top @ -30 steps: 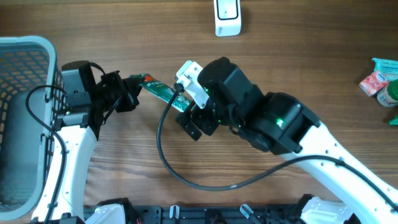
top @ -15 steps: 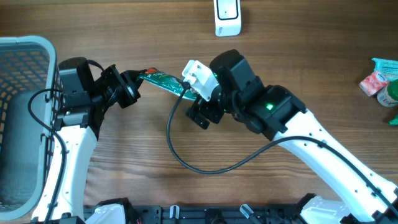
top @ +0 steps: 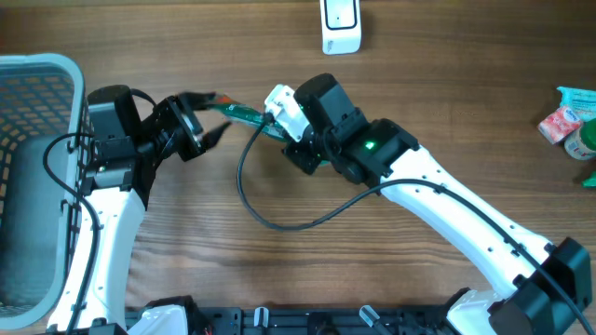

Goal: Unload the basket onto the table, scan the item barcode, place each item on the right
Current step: 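Release and retract left gripper, keep pack in right gripper, then swing gloves pack past scanner to right table edge and release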

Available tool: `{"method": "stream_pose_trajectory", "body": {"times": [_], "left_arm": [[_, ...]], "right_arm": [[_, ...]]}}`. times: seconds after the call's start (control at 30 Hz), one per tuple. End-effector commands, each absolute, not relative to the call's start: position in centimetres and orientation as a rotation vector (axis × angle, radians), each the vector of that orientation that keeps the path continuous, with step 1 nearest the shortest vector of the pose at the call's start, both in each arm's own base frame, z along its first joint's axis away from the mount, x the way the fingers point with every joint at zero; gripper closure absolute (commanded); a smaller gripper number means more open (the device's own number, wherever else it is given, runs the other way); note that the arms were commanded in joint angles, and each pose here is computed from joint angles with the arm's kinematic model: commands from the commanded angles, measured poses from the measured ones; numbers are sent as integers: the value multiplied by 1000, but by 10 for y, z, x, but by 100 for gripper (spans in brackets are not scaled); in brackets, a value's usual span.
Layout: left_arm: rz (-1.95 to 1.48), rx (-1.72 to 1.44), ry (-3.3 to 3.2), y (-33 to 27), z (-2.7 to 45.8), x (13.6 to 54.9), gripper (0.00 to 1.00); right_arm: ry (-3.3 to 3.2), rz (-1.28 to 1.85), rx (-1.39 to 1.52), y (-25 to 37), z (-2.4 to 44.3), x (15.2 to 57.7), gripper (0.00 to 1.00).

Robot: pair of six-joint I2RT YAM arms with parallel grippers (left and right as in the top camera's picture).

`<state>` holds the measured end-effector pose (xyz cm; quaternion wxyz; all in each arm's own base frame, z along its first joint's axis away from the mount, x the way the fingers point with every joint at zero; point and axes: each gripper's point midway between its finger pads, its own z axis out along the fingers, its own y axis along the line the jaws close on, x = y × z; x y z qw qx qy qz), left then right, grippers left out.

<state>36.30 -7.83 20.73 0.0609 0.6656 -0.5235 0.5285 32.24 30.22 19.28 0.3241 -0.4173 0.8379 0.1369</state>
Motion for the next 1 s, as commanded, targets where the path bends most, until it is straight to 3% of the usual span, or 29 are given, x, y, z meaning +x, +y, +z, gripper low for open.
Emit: {"method": "stream_pose_trajectory", "body": {"times": [0.0,0.17,0.23,0.3,0.43,0.5,0.63,0.77,0.87,0.97], "left_arm": [[1652,1926,-1764,-77,209,363,0],[1721,1478,-2500,-79,200,356,0],[1494,1438,-2726,-77,174,343,0],[1061,1528,-2961,-61,150,319,0],[518,1484,-3328,-43,168,262,0],[414,1424,-3442,-40,182,235,0],[376,1318,-3545,-32,197,191,0],[306,1573,-3428,-13,192,173,0],[321,1615,-3398,-14,192,172,0],[304,1599,-3391,-13,189,168,0]], "right_arm": [[2316,541,-734,277,218,332,96],[2474,1036,-451,227,233,325,96],[2570,1095,-363,208,225,314,96],[2584,1174,-427,209,225,299,96],[2587,1353,-508,217,233,271,96],[2595,1429,-501,220,236,262,96],[2504,1893,-442,226,255,227,96],[2309,2170,-234,208,225,240,96],[2482,1918,126,193,171,280,96],[2451,1801,322,188,168,313,96]]}}
